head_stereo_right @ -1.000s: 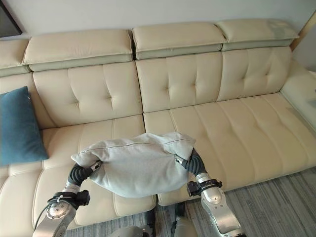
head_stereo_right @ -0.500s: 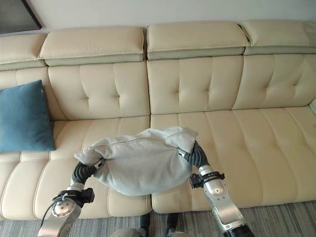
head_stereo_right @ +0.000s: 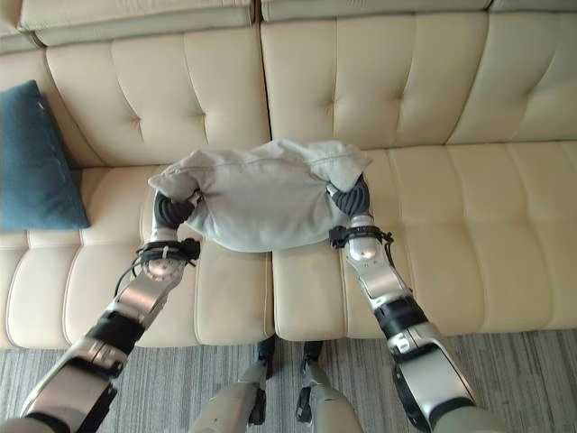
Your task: Pick up all the scattered cushions and arrange them neatly on the sofa.
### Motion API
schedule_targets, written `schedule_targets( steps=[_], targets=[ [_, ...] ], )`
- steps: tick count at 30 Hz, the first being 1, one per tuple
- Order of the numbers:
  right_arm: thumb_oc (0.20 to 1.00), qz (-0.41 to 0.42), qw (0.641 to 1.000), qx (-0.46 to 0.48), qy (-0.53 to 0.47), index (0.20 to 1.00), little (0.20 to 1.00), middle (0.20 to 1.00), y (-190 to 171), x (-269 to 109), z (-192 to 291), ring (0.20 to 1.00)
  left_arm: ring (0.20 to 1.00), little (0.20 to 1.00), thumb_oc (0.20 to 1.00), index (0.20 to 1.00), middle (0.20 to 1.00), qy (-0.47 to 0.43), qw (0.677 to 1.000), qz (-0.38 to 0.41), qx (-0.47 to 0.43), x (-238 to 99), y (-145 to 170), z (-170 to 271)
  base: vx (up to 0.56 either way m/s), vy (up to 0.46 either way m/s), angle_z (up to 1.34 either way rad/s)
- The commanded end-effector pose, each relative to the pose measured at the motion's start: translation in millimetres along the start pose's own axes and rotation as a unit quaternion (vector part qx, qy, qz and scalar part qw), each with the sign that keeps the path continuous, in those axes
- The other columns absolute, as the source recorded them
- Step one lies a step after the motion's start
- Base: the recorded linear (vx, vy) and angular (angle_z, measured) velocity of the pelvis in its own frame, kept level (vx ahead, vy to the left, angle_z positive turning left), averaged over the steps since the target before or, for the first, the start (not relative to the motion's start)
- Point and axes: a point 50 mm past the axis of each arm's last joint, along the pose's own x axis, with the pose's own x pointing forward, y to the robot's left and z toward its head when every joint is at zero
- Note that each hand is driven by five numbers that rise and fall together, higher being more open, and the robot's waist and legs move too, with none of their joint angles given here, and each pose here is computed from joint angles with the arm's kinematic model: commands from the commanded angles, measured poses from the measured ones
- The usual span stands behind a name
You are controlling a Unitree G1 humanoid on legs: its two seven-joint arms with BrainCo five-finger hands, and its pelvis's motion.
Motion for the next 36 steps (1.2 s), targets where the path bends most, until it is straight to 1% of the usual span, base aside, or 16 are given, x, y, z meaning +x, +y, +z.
schedule_targets(
  steps=[1,6,7,9,15,17,20,22,23,24,26,29,30,31,33,36],
  targets=[
    [1.0,-0.002,0.996,0.027,-0.086,1.0,1.0,1.0,10.1,0.4,34.9,1.0,1.0,1.0,1.0,1.0,1.0,-0.049,0.998,0.017,0.021,5.8,13.6,10.0,0.0,0.0,0.0],
    [1.0,-0.035,0.995,0.013,-0.092,1.0,1.0,1.0,-9.9,20.4,47.3,1.0,1.0,1.0,1.0,1.0,1.0,-0.03,0.998,0.046,0.009,24.9,37.7,9.9,0.02,0.006,0.02],
    [1.0,-0.048,0.995,0.021,-0.084,1.0,1.0,1.0,-19.3,28.7,50.5,1.0,1.0,1.0,1.0,1.0,1.0,-0.025,0.998,0.059,0.022,35.9,53.0,11.7,0.03,0.014,0.04],
    [1.0,-0.063,0.995,0.043,-0.067,1.0,1.0,1.0,-26.1,35.4,50.2,1.0,1.0,1.0,1.0,1.0,1.0,-0.012,0.997,0.07,0.021,43.0,64.1,10.2,0.02,0.01,0.01],
    [1.0,-0.101,0.99,0.096,-0.017,1.0,1.0,1.0,-42.7,48.6,43.6,1.0,1.0,1.0,1.0,1.0,1.0,0.027,0.996,0.08,0.01,55.4,82.9,4.3,0.01,0.007,0.02],
    [1.0,-0.12,0.987,0.104,0.019,1.0,1.0,1.0,-60.5,48.7,27.6,1.0,1.0,1.0,1.0,1.0,1.0,0.042,0.997,0.06,0.016,51.7,86.3,-5.5,0.03,0.028,0.13],
    [1.0,-0.107,0.987,0.108,0.044,1.0,1.0,1.0,-63.2,36.3,6.9,1.0,1.0,1.0,1.0,1.0,1.0,0.072,0.996,0.036,-0.024,31.8,81.0,-27.9,0.04,0.027,0.07],
    [1.0,-0.087,0.986,0.122,0.07,1.0,1.0,1.0,-62.5,19.1,-14.8,1.0,1.0,1.0,1.0,1.0,1.0,0.096,0.993,0.012,-0.07,7.6,75.4,-46.3,0.06,0.017,0.02],
    [1.0,-0.07,0.986,0.124,0.087,1.0,1.0,1.0,-60.9,4.4,-30.0,1.0,1.0,1.0,1.0,1.0,1.0,0.116,0.989,-0.001,-0.095,-11.8,71.7,-59.7,0.13,0.033,0.03],
    [1.0,-0.039,0.986,0.117,0.114,1.0,1.0,1.0,-60.4,-26.6,-55.2,1.0,1.0,1.0,1.0,1.0,1.0,0.153,0.981,-0.023,-0.12,-46.7,68.6,-80.9,0.14,0.036,0.04],
    [1.0,-0.014,0.985,0.094,0.142,1.0,1.0,1.0,-65.1,-55.6,-76.3,1.0,1.0,1.0,1.0,1.0,1.0,0.192,0.973,-0.036,-0.125,-79.1,71.5,-99.8,0.13,0.028,0.05],
    [1.0,0.016,0.98,0.038,0.196,1.0,1.0,1.0,-85.1,-102.7,-107.6,1.0,1.0,1.0,1.0,1.0,1.0,0.26,0.961,-0.063,-0.072,-131.6,94.4,-129.5,0.12,0.049,-0.03],
    [1.0,0.039,0.97,-0.017,0.239,1.0,1.0,1.0,-99.4,-133.6,-126.0,1.0,1.0,1.0,1.0,1.0,1.0,0.319,0.944,-0.069,-0.045,-165.9,113.2,-148.8,0.1,0.059,-0.1],
    [1.0,0.039,0.97,-0.017,0.24,1.0,1.0,1.0,-99.4,-134.6,-126.3,1.0,1.0,1.0,1.0,1.0,1.0,0.32,0.944,-0.069,-0.045,-166.8,113.4,-149.0,0.09,0.088,-0.13],
    [1.0,0.074,0.946,-0.056,0.312,1.0,1.0,1.0,-109.6,-180.4,-150.8,1.0,1.0,1.0,1.0,1.0,1.0,0.419,0.903,-0.092,0.01,-222.2,131.8,-176.1,0.04,0.104,-0.24],
    [1.0,0.106,0.92,-0.093,0.366,1.0,1.0,1.0,-116.1,-214.2,-167.1,1.0,1.0,1.0,1.0,1.0,1.0,0.498,0.86,-0.108,0.027,-270.8,140.5,-190.2,-0.01,0.114,-0.22]
  ],
)
